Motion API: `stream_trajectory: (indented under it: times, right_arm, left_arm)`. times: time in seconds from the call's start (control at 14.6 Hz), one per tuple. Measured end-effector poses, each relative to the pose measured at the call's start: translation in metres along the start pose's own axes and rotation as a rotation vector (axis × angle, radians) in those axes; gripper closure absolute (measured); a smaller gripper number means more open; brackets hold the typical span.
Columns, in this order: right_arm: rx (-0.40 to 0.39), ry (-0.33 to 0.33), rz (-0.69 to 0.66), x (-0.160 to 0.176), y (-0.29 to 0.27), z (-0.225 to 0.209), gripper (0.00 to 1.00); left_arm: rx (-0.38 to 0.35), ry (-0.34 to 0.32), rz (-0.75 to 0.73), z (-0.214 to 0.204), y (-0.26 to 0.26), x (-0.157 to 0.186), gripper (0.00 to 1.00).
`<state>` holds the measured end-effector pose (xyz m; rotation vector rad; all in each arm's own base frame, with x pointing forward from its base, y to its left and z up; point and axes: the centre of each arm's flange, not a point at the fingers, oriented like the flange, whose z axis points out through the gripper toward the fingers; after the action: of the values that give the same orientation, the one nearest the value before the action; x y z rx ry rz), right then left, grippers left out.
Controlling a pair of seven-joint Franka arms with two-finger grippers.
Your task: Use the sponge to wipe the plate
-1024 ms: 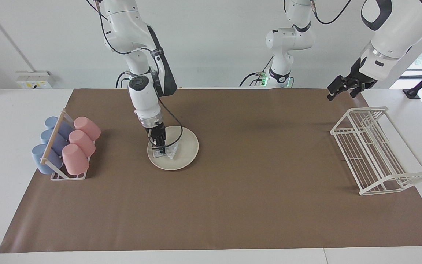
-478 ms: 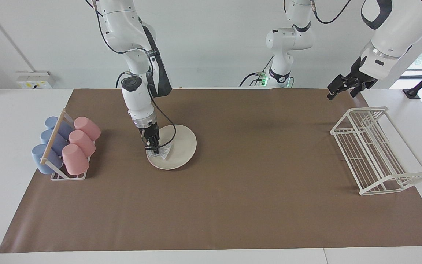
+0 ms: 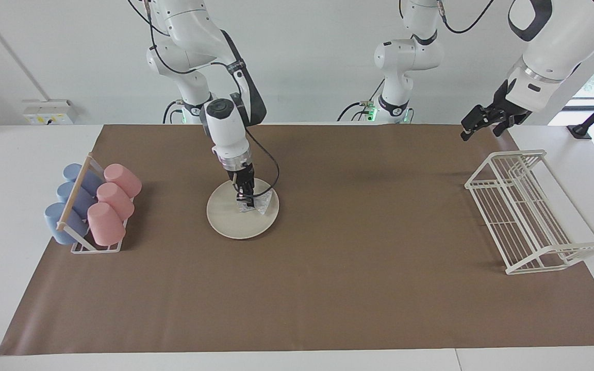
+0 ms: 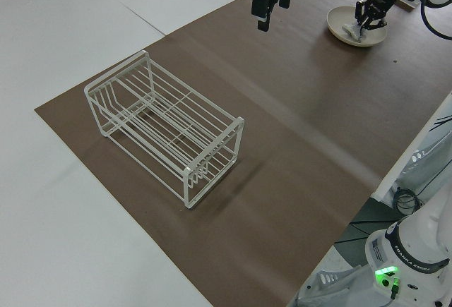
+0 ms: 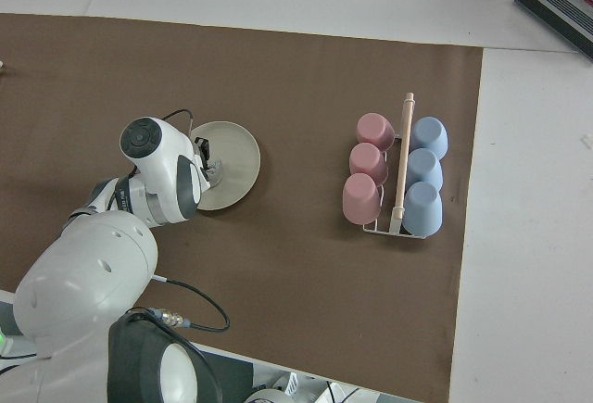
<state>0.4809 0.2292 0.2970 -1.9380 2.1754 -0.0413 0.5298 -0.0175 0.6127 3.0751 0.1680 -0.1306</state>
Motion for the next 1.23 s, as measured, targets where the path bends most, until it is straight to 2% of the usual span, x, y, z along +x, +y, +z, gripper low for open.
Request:
stream_trajectory:
  times: [0.27, 0.48, 0.68, 0.96, 1.23]
  right_arm:
    - [-0.016, 0.007, -0.007, -0.005, 0.001, 0.001, 0.89]
    - [-0.141, 0.069, -0.003, -0.01, -0.019, -0.018, 0.89]
    - [-0.179, 0.082, 0.0, -0.022, -0.047, -0.055, 0.89]
    - [-0.212, 0.084, -0.051, -0.061, -0.05, -0.092, 0.89]
    - [-0.209, 0.066, -0.091, -0.108, -0.062, -0.165, 0.89]
  left_arm:
    - [0.0, 0.0, 0.0, 0.0, 0.0, 0.0, 0.0]
    - [0.0, 0.0, 0.0, 0.0, 0.0, 0.0, 0.0]
    - [0.0, 0.0, 0.0, 0.0, 0.0, 0.0, 0.0]
    - [0.0, 0.0, 0.0, 0.0, 0.0, 0.0, 0.0]
    - [0.0, -0.001, 0.0, 0.0, 0.0, 0.0, 0.0]
